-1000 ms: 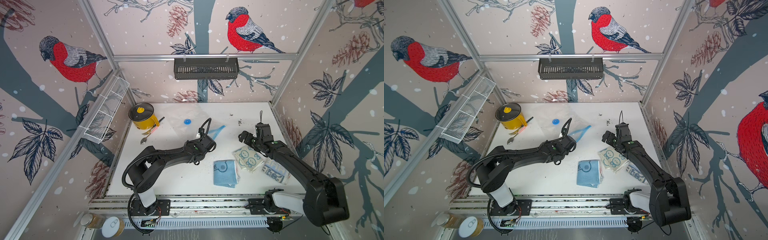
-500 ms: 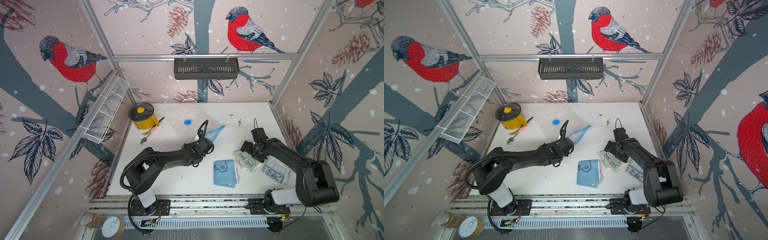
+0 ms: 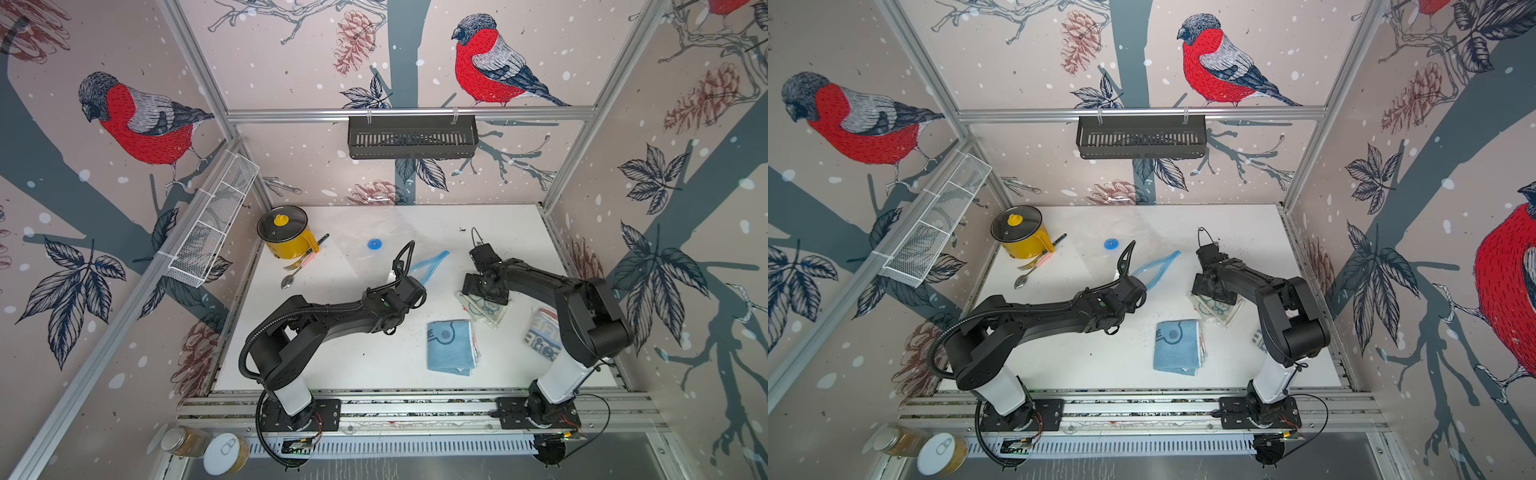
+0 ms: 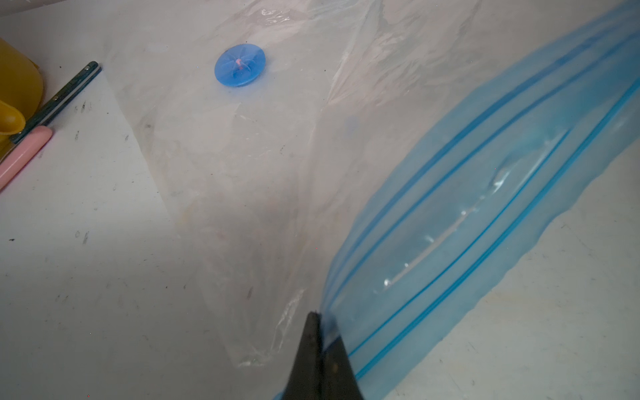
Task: Place the folded towel into the vacuum bag
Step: Adjust the towel at the center of the board.
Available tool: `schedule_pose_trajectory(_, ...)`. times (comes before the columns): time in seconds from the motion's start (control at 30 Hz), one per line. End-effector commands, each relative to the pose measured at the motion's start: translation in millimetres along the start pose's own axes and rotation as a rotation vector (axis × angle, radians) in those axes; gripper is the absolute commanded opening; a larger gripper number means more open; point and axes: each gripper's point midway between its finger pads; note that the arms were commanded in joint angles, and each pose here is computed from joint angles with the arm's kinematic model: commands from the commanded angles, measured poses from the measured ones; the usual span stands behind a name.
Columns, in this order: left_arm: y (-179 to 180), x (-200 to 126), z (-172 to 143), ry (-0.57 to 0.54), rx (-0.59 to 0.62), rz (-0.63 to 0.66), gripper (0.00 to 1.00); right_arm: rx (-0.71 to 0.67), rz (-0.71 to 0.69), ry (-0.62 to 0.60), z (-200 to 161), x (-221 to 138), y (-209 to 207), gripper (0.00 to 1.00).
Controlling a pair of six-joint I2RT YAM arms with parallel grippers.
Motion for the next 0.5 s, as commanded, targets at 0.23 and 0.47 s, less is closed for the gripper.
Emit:
schedule_pose_trajectory(0.23, 3.8, -0.5, 11.4, -0.034, -0.076, 0.015, 0.0, -0.003, 0.022, -0.157, 53.1, -54.7, 2.5, 0.98)
schedule_pose_trajectory(0.47, 5.6, 1.4, 10.9, -0.03, -0.083, 0.024, 0.0, 0.537, 0.232, 0.071, 19.4, -50.4, -9.5, 0.96)
Point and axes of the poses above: each gripper's point midway between its finger pads, its own x axis out along the fingers, its own y axis along the line the jaws close on, z = x × y, and after that the axes turned 14 degrees about -x, right-handed
